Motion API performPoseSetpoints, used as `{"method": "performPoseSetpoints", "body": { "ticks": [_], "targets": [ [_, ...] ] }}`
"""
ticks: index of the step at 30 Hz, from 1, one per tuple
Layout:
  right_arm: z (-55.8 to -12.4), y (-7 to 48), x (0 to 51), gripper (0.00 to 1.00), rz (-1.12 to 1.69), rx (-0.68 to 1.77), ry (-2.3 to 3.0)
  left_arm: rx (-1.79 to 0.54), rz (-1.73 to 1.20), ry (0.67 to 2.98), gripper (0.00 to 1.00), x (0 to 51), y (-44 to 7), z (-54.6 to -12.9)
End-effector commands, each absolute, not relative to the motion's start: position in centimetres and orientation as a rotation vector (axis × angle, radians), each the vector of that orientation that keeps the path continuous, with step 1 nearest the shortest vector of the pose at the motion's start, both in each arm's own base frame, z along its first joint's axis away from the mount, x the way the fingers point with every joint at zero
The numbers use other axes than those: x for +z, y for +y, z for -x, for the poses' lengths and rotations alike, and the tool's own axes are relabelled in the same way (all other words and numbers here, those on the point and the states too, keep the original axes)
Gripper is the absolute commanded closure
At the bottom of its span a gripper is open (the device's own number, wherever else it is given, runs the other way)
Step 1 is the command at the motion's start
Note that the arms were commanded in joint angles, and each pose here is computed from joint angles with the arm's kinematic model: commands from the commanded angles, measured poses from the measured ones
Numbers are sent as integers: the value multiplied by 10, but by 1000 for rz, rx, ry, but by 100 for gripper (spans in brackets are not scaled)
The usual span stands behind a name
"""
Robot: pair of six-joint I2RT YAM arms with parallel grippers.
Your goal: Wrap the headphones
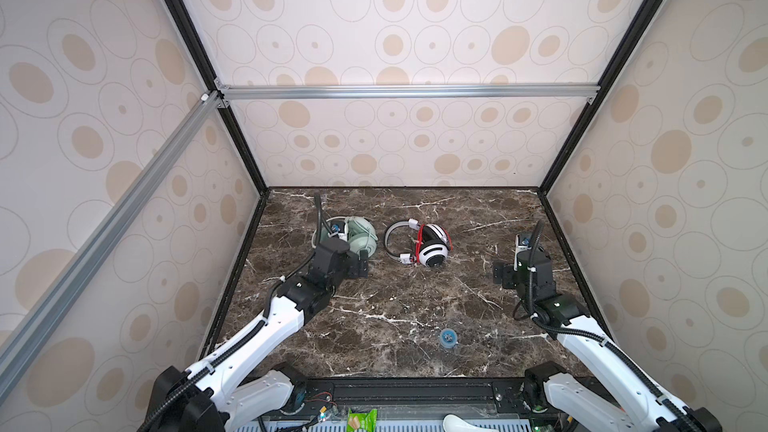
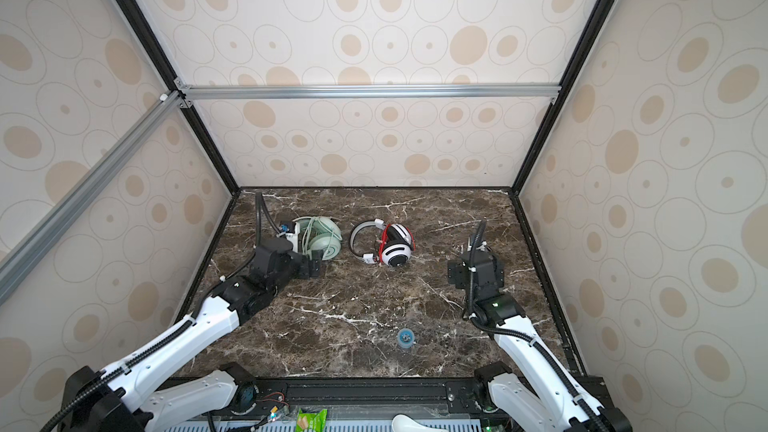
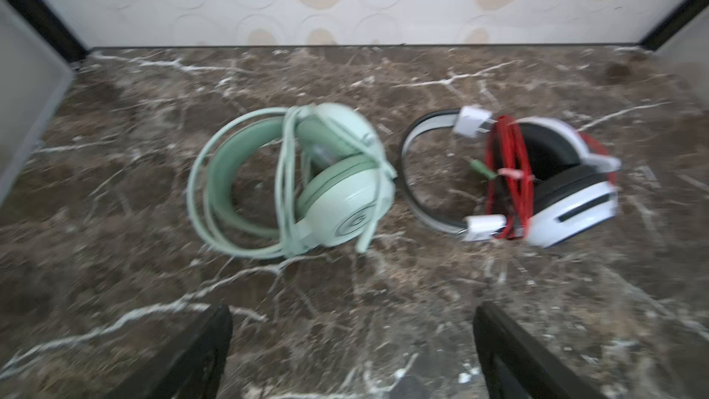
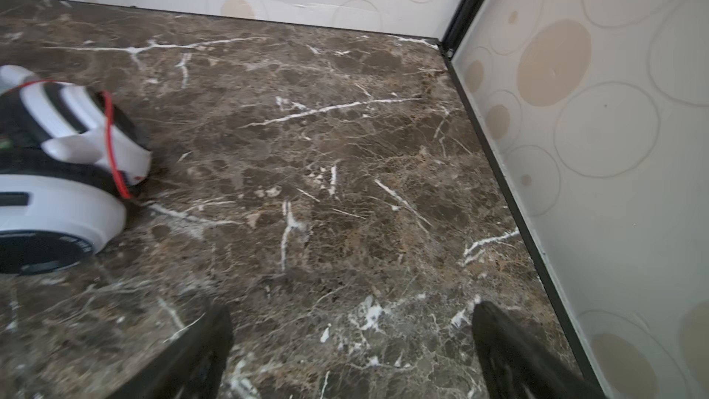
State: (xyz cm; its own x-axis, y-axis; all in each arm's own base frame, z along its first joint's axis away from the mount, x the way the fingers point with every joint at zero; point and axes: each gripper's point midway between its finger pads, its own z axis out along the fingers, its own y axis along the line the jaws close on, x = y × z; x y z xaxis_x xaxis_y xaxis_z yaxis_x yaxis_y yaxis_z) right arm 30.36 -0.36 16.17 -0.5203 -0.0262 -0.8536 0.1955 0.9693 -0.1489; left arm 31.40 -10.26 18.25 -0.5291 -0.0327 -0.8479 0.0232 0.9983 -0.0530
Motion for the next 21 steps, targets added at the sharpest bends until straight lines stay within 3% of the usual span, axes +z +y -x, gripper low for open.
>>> {"method": "performPoseSetpoints", "body": {
  "ticks": [1, 11, 16, 21],
  "targets": [
    [-323, -17, 163, 0, -206, -229, 1973, 163, 198, 1969, 2, 195, -43, -322],
    [-366, -15, 96, 0, -139, -87, 2121, 491, 379, 1864, 2, 158, 43, -344],
    [-381, -17, 102, 0, -108, -62, 2059, 410, 296, 1651, 2, 167, 42, -341],
    [-396, -18, 103, 0, -131, -19, 2004, 413, 289, 1582, 2, 159, 42, -345]
  ]
}}
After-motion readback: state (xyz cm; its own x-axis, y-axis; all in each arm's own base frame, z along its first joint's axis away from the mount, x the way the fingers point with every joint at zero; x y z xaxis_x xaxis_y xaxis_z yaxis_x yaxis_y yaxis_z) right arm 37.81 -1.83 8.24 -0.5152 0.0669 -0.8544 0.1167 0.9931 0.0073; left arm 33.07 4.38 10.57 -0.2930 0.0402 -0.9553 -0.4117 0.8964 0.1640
